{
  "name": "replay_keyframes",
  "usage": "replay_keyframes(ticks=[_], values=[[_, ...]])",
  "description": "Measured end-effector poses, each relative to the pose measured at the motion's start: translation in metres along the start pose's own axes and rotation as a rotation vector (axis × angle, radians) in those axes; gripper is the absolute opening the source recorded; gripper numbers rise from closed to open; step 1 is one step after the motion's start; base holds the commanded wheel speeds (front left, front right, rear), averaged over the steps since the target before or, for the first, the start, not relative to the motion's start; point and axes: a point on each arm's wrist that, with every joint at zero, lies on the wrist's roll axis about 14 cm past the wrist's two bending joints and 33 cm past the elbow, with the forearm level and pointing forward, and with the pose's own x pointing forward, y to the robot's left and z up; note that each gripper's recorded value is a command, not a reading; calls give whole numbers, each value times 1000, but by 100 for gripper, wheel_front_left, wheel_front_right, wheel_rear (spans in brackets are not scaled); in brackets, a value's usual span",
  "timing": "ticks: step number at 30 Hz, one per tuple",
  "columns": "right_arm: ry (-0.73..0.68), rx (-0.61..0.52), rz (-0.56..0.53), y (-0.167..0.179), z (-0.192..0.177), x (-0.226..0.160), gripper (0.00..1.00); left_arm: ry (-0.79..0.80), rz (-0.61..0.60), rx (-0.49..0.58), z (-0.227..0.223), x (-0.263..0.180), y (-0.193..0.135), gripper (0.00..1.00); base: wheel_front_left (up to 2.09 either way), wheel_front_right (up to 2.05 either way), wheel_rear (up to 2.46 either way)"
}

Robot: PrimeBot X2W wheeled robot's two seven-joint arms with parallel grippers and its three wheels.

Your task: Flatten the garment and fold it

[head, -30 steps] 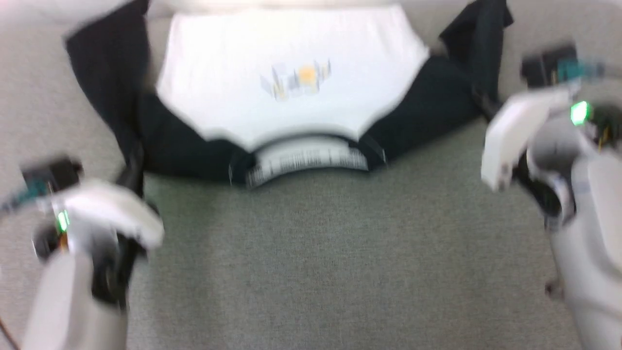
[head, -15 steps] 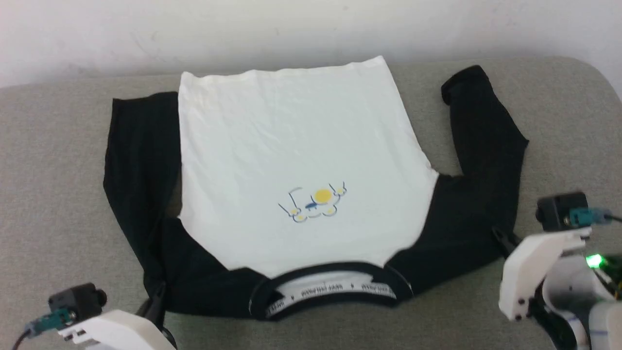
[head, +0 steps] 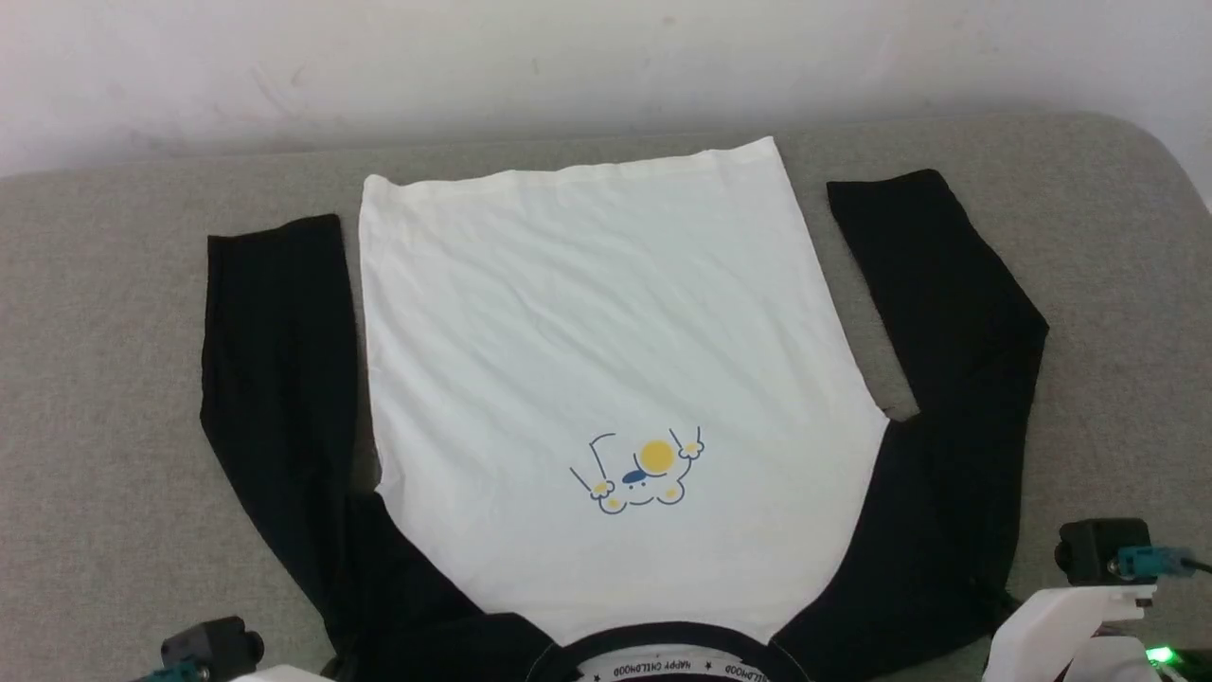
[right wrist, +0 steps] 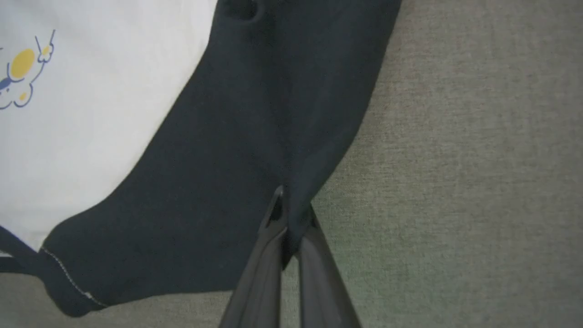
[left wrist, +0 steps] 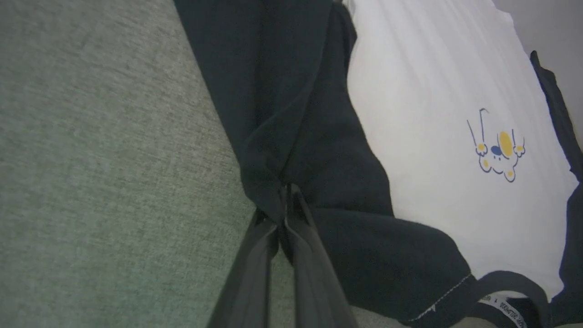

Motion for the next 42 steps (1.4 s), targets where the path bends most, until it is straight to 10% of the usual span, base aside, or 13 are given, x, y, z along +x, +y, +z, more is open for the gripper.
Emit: replay_keyframes(ticks=[1,2,3,4,5,19,30,42], values=[[-5,13,3,0,-2,1,0,-2,7,7,-2,1,2,0,0,0,0],[-10,22,5,-1,-5,2,0,-6,15,16,-3,1,3,37,0,0,0],[-16,27,5,-1,-7,3,34,-6,18,20,-4,2,4,100,0,0,0],[-23,31,10,0,-8,4,85,-5,18,19,-6,2,4,100,0,0,0],[-31,40,16,2,-8,4,100,-5,17,17,-7,2,3,100,0,0,0],[-482,-12,-29,-9,73,-31,100,-286,35,42,58,-22,9,100,0,0,0],[-688,-77,22,16,124,-28,100,-569,-33,352,179,15,-28,100,0,0,0],[-663,-65,41,19,136,27,100,-284,-92,504,232,146,-66,100,0,0,0]])
